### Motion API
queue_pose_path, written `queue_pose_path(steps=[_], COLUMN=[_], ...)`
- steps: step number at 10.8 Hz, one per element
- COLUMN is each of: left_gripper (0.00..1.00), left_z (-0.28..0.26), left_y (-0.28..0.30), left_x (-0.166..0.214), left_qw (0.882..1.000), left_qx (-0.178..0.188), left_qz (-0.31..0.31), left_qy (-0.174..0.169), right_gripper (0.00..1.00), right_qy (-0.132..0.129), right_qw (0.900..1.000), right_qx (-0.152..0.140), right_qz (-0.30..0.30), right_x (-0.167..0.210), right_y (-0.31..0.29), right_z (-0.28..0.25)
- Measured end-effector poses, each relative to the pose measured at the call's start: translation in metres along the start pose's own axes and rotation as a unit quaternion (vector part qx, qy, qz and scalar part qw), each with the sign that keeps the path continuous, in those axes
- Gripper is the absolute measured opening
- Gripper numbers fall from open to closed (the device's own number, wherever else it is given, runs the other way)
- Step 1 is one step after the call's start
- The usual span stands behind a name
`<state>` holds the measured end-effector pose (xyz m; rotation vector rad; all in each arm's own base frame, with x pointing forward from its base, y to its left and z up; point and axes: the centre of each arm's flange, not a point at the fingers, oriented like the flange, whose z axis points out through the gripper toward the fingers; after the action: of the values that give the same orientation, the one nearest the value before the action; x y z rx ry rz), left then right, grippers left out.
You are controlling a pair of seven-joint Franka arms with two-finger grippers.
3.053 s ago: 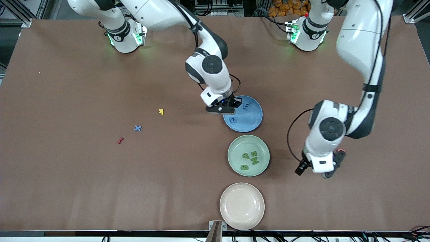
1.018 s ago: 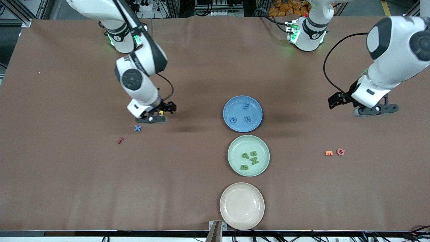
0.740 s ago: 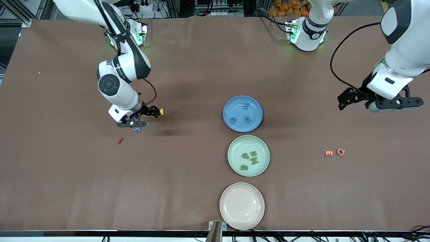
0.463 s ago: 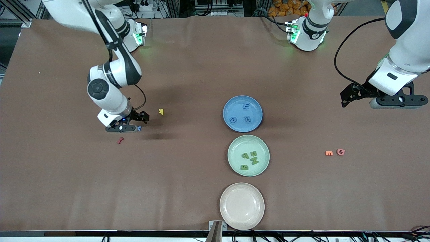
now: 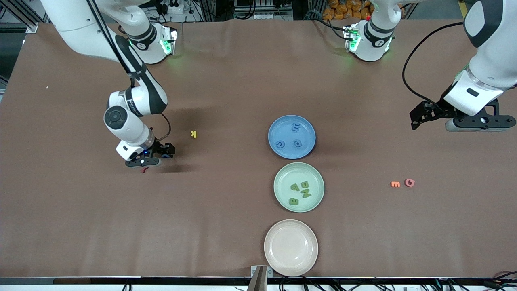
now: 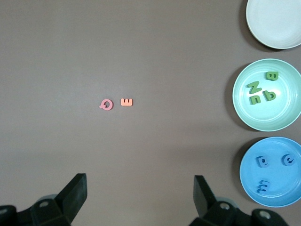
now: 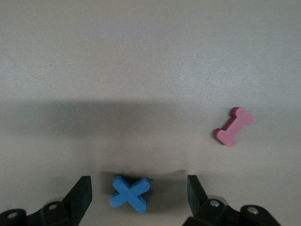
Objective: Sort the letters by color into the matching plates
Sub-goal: 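Grasp the blue x with the right gripper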
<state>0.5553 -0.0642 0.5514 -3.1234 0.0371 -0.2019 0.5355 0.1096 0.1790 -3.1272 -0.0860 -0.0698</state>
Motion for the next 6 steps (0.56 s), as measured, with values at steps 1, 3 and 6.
queue_pose_path(steps=[1, 3, 6], left_gripper=[1.0, 1.0, 1.0], left_z=[-0.001, -0.009, -0.015], left_y=[0.0, -0.001, -0.002], left_x=[0.0, 0.003, 0.003], left_qw=[1.0, 0.999, 0.999], left_qx=[0.0, 0.0, 0.0], left_qz=[0.001, 0.037, 0.051], left_qy=[0.001, 0.009, 0.004], right_gripper=[0.89, 0.85, 0.49], right_qy=[0.0, -0.003, 0.002], right_qw=[1.0, 1.0, 1.0], right_qx=[0.001, 0.002, -0.004], right_qz=[-0.001, -0.003, -0.021], right_x=[-0.001, -0.003, -0.002], right_y=[-0.002, -0.004, -0.007], right_z=[0.005, 0.009, 0.005])
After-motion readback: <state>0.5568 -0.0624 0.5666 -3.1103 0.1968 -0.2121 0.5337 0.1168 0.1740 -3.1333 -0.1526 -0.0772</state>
